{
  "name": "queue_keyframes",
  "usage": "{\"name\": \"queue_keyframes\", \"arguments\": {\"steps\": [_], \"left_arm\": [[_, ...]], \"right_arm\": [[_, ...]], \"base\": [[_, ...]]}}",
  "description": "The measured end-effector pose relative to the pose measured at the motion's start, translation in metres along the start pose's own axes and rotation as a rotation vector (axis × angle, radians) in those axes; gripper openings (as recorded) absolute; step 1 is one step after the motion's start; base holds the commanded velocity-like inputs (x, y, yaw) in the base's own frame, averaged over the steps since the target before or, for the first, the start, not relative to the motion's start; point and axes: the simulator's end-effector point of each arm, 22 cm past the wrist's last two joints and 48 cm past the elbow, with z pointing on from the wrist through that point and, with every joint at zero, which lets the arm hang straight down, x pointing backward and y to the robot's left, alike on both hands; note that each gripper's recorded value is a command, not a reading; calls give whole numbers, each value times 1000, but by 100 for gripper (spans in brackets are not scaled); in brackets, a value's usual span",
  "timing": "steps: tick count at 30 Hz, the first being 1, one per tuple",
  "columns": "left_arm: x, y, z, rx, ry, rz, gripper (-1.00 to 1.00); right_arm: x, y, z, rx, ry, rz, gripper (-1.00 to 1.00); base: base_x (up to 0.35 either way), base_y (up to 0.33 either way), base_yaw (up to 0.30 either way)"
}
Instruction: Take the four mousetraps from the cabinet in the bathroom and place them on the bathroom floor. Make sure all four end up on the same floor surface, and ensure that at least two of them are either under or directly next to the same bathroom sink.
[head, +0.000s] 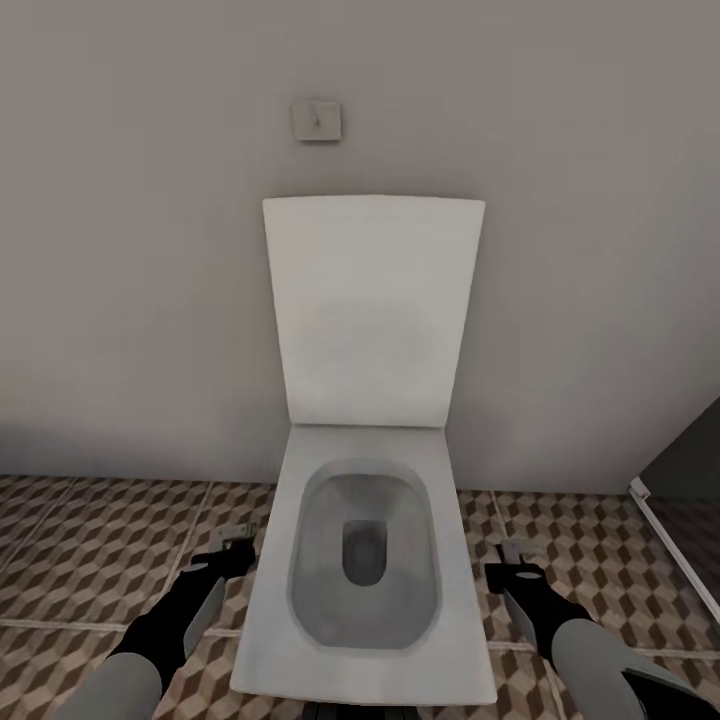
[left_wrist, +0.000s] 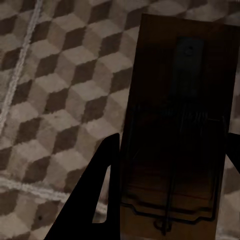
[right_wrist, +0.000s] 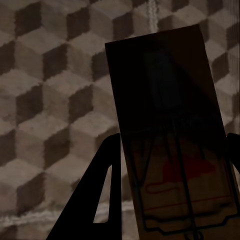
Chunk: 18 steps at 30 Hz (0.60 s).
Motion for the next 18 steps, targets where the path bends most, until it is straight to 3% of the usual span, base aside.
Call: {"name": "queue_keyframes", "arguments": {"steps": [6, 10, 18], "left_arm": [[3, 0, 1, -1, -1, -4, -100], [33, 7, 6, -17, 44, -2, -100], [66, 19, 10, -45, 55, -7, -100]], "right_arm": [[-1, 0, 0, -1, -9, 0, -100], [13, 6, 0, -13, 8, -4, -100], [38, 19, -1, -40, 27, -11, -100]], "base": [[0, 0, 0], [0, 0, 0], [0, 0, 0]]}}
